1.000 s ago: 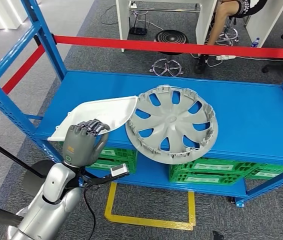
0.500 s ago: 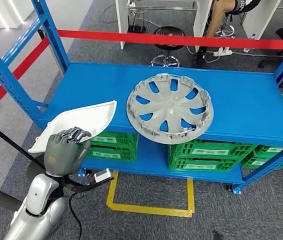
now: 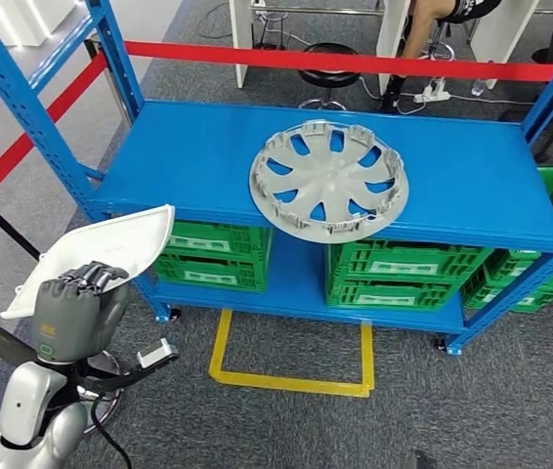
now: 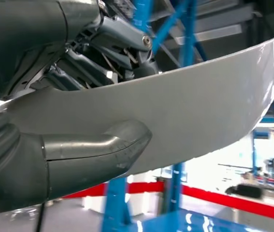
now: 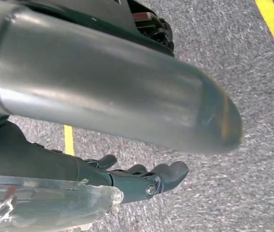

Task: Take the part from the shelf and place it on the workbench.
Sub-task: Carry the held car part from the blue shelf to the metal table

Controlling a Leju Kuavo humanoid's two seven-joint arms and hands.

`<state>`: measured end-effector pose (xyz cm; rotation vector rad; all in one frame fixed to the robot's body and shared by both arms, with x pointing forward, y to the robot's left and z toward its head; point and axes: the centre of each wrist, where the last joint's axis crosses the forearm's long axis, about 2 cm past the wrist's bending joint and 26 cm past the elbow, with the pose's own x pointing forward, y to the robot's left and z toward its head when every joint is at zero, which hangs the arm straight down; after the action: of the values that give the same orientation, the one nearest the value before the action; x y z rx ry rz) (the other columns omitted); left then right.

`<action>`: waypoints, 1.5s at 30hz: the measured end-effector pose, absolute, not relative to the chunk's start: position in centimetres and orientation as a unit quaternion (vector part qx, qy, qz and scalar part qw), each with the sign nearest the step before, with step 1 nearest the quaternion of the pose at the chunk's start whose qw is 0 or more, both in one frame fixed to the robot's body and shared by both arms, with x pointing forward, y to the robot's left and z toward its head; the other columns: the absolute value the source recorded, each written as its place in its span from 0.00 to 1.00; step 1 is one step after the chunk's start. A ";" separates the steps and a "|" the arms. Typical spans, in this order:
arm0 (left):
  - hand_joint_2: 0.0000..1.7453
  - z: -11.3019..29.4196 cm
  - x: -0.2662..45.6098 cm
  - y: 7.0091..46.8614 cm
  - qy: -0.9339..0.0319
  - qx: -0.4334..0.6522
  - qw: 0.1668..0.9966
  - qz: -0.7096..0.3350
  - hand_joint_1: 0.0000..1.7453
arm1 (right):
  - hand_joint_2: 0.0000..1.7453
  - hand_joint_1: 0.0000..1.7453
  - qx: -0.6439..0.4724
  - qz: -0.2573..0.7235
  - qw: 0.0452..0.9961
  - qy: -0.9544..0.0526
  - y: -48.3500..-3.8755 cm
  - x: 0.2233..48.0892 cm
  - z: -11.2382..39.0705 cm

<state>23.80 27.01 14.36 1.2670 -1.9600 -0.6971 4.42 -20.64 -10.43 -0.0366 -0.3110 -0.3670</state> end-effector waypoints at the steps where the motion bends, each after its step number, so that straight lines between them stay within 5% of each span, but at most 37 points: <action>1: 1.00 14.3 23.7 27.3 -0.753 0.489 0.348 -0.268 1.00 | 0.00 0.00 -0.018 -0.182 0.971 -0.151 -20.6 4.3 -10.4; 45: 1.00 14.3 22.9 29.2 -0.737 0.488 0.373 -0.281 1.00 | 0.00 0.00 -0.010 -0.182 0.973 -0.142 -20.9 4.5 -10.5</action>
<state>22.91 29.22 14.29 1.2505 -1.8884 -0.7192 4.52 -20.88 -10.47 -0.0193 -0.2856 -0.3675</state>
